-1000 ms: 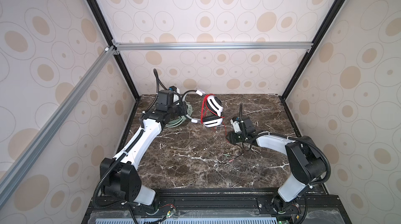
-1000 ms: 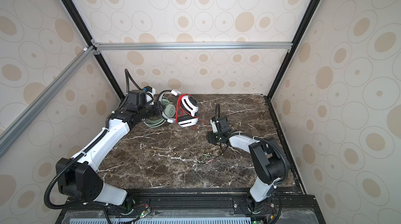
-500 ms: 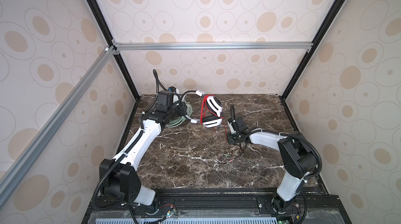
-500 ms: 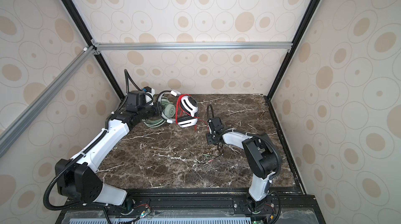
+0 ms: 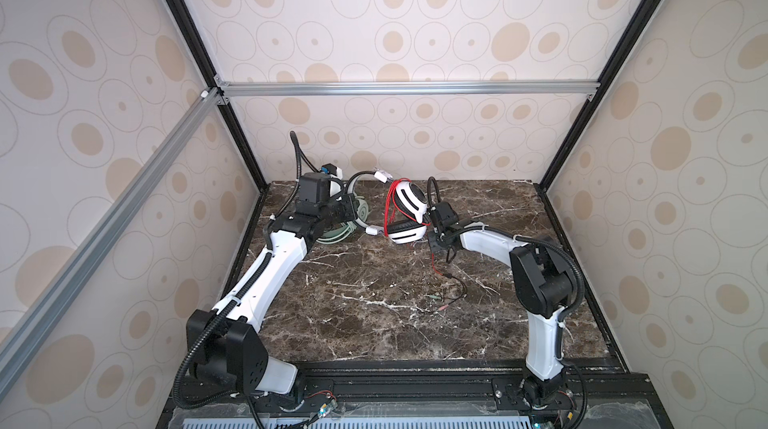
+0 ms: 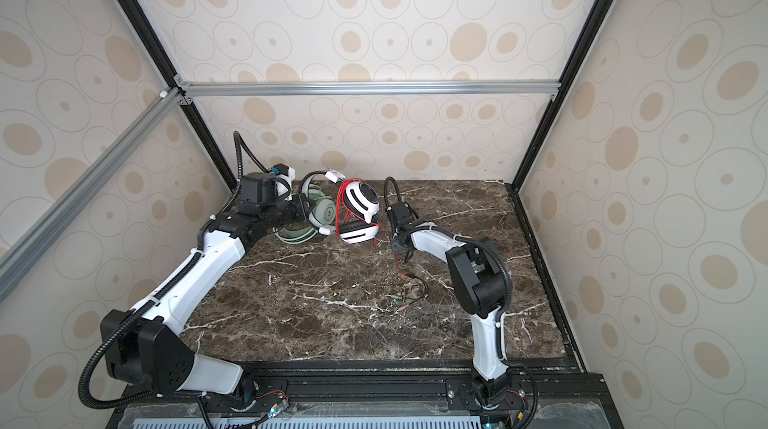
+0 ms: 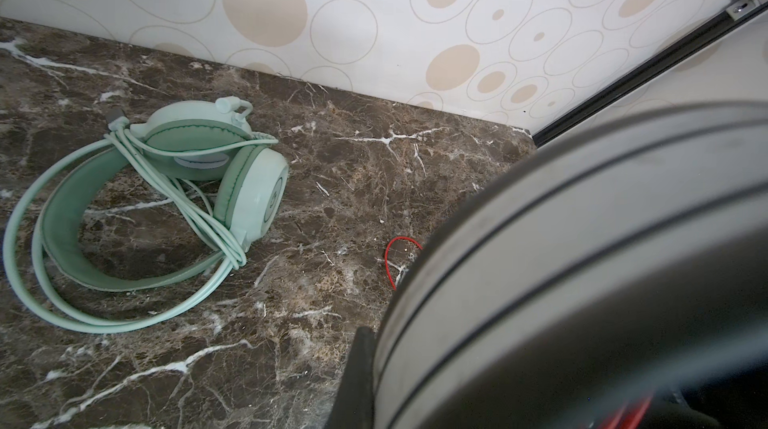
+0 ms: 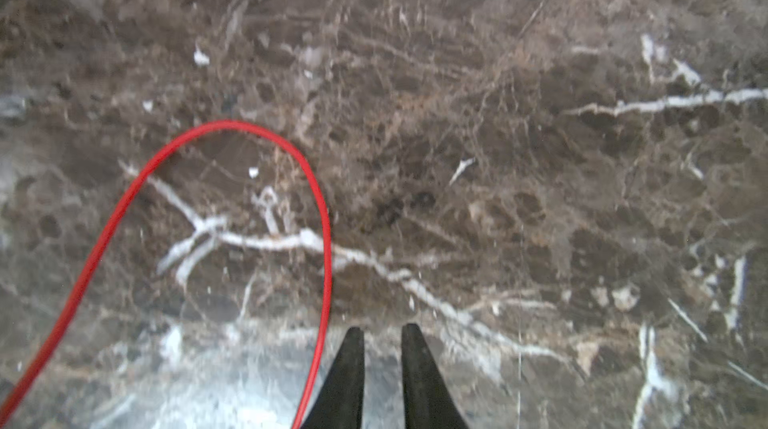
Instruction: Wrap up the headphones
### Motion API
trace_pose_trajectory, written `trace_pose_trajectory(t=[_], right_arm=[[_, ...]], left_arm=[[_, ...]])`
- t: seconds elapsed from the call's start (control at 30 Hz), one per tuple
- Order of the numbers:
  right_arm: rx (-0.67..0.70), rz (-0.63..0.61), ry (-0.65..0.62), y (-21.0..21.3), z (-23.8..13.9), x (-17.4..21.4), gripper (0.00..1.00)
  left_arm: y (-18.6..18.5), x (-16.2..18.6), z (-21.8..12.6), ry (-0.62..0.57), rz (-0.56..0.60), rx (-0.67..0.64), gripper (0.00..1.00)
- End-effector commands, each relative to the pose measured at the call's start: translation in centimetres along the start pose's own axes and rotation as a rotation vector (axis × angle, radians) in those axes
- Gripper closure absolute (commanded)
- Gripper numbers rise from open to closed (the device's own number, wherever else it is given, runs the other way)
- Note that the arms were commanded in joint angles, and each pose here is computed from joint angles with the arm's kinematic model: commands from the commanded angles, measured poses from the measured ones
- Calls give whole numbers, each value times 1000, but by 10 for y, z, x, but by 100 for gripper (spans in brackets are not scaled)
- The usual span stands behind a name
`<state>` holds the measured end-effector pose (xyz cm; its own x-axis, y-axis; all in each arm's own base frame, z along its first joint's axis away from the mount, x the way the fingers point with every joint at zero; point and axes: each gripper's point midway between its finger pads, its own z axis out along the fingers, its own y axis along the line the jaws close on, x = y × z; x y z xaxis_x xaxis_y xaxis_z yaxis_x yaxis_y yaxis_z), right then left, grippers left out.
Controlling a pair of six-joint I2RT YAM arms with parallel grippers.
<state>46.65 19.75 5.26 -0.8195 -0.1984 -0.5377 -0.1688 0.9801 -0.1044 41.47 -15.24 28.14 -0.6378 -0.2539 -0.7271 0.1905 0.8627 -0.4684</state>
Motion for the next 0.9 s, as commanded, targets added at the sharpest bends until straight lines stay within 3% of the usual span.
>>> trace_pose_trajectory(t=[0.0, 0.13, 0.5, 0.6, 0.77, 0.87], right_arm=[[5, -12, 88, -5, 15, 10, 78], [-49, -27, 98, 5, 19, 12, 57], [-250, -127, 88, 48, -5, 31, 33], [-396, -148, 75, 77, -22, 34, 33], [-877, -83, 5, 137, -78, 30, 34], [-986, -21, -50, 140, -100, 21, 34]], left_arm=[[-24, -32, -26, -117, -3, 81, 100], [-24, -33, -28, -121, -1, 79, 100], [-27, -35, -32, -129, -3, 90, 100], [-28, -36, -34, -134, -2, 90, 100], [-28, -38, -38, -145, 2, 86, 100], [-28, -39, -40, -149, 3, 84, 100]])
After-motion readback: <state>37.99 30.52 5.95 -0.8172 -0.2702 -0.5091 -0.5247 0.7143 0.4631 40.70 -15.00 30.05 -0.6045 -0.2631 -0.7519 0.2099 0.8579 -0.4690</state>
